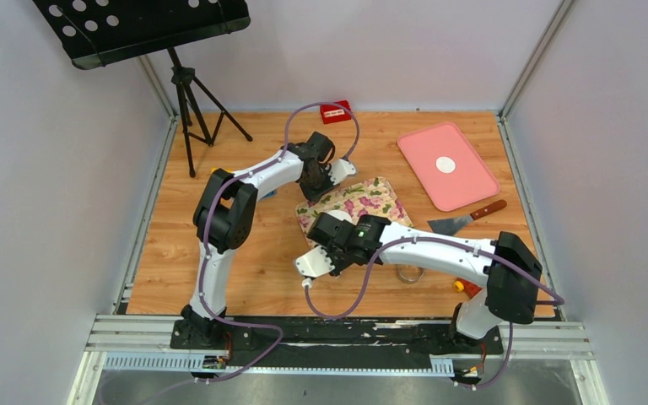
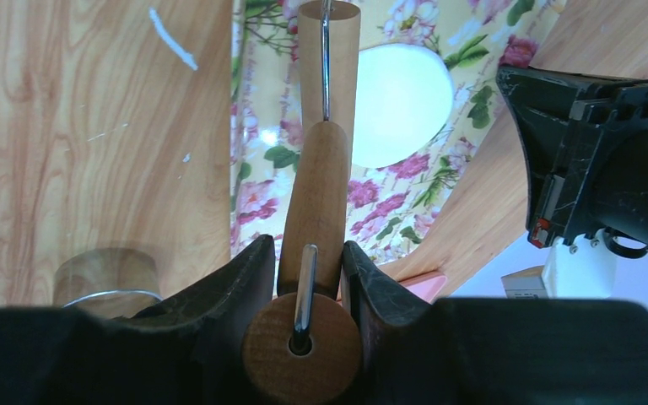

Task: Roll out the dumpling wrappers from the dough
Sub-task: Flatten out the dough on the work surface.

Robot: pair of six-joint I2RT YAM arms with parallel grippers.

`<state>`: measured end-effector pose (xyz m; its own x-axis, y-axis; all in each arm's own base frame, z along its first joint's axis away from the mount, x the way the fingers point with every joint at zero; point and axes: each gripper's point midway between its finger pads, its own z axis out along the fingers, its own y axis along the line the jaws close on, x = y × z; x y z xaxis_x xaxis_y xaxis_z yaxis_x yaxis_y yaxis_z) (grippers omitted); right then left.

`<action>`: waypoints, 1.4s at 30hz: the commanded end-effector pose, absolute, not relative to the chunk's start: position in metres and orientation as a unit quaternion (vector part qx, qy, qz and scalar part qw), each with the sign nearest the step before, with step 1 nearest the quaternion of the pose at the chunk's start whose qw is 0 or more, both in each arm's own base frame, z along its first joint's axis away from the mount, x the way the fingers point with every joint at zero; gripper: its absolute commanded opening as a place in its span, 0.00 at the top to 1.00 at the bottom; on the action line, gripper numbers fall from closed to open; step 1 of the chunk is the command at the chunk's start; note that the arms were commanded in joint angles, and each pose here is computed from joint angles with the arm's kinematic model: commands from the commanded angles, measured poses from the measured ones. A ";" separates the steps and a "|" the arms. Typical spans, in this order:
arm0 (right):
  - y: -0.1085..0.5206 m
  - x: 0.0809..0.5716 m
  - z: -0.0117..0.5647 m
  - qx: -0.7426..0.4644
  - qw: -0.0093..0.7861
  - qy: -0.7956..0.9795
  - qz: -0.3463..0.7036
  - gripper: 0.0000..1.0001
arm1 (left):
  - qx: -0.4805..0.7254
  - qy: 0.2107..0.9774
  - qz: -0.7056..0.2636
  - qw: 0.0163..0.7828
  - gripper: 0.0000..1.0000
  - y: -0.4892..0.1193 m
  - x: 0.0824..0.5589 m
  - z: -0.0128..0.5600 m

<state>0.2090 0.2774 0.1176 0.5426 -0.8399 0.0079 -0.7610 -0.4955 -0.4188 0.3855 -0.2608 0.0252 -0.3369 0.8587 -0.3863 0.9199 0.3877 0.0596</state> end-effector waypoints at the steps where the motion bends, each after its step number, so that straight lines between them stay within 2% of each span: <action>1: 0.251 0.179 0.111 -0.874 0.116 0.467 -0.071 1.00 | 0.562 0.804 -0.084 0.175 1.00 -0.263 0.375 0.032; 7: 0.296 0.244 0.173 -0.812 0.291 0.490 -0.126 1.00 | 0.560 0.805 -0.084 0.175 1.00 -0.263 0.375 0.032; 14: 0.319 0.277 0.182 -0.787 0.337 0.492 -0.157 1.00 | 0.560 0.805 -0.087 0.175 1.00 -0.264 0.374 0.031; 21: 0.314 0.277 0.133 -0.815 0.276 0.481 -0.168 1.00 | 0.561 0.804 -0.087 0.176 1.00 -0.264 0.375 0.031; 27: 0.286 0.245 0.096 -0.847 0.180 0.481 -0.135 1.00 | 0.562 0.803 -0.085 0.177 1.00 -0.264 0.375 0.032; 35: 0.257 0.205 0.076 -0.870 0.094 0.473 -0.104 1.00 | 0.561 0.804 -0.084 0.178 1.00 -0.264 0.376 0.033; 42: 0.243 0.189 0.070 -0.876 0.054 0.469 -0.093 1.00 | 0.561 0.804 -0.085 0.177 1.00 -0.264 0.376 0.032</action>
<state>0.2411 0.2957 0.1154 0.5183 -0.8532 0.0587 -0.7255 -0.4750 -0.4981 0.3855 -0.2607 0.0253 -0.3369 0.8588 -0.3858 0.9196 0.3881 0.0608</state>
